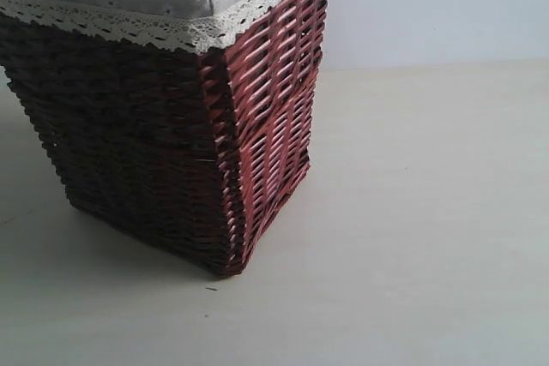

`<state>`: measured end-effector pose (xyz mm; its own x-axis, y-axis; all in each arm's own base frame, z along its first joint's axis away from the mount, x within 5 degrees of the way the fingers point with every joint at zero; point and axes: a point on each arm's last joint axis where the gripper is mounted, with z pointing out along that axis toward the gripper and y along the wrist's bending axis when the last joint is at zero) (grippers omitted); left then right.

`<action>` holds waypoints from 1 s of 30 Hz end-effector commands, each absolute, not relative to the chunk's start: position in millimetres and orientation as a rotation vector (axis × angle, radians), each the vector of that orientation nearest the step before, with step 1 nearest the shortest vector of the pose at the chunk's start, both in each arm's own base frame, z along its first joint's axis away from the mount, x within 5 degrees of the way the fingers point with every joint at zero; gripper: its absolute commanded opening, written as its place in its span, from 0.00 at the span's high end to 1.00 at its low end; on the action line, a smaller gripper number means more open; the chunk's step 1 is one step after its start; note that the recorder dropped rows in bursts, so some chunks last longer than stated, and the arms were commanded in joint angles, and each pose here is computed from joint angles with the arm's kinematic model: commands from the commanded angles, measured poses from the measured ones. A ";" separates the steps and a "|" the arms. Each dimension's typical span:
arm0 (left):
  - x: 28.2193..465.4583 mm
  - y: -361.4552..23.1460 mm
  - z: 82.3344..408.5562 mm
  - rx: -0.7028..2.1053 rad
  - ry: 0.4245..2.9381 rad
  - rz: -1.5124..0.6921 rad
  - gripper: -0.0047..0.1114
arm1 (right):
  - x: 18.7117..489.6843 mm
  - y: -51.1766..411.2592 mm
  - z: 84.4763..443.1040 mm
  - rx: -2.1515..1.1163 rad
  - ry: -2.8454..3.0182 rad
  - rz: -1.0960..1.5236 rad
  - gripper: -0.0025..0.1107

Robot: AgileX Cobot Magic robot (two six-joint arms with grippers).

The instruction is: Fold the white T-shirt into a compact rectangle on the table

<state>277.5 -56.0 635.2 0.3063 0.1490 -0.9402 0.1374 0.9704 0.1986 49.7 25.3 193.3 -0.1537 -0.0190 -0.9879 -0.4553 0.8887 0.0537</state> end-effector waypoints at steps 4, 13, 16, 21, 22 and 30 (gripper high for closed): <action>204.4 -13.1 678.4 0.005 1.057 0.283 0.96 | 49.6 25.4 193.4 -0.365 1.679 0.401 0.98; 150.6 7.1 697.6 -0.118 0.920 0.373 0.96 | 49.6 25.4 193.4 -0.365 1.679 0.401 0.98; 137.6 8.6 702.6 -0.115 0.878 0.375 0.96 | 49.6 25.4 193.4 -0.365 1.679 0.401 0.98; 108.1 15.3 712.2 -0.145 0.813 0.376 0.96 | 49.6 25.4 193.4 -0.365 1.679 0.401 0.98; 102.0 16.5 713.9 -0.150 0.799 0.374 0.96 | 49.6 25.4 193.4 -0.365 1.679 0.401 0.98; 43.2 26.2 729.4 -0.189 0.620 0.346 0.96 | 49.6 25.4 193.4 -0.365 1.679 0.401 0.98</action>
<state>70.5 22.1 722.9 0.7035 0.2436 -0.6677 -0.3649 0.9300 -0.0452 49.7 25.3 193.3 -0.1537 -0.0190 -0.9879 -0.4553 0.8887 0.0537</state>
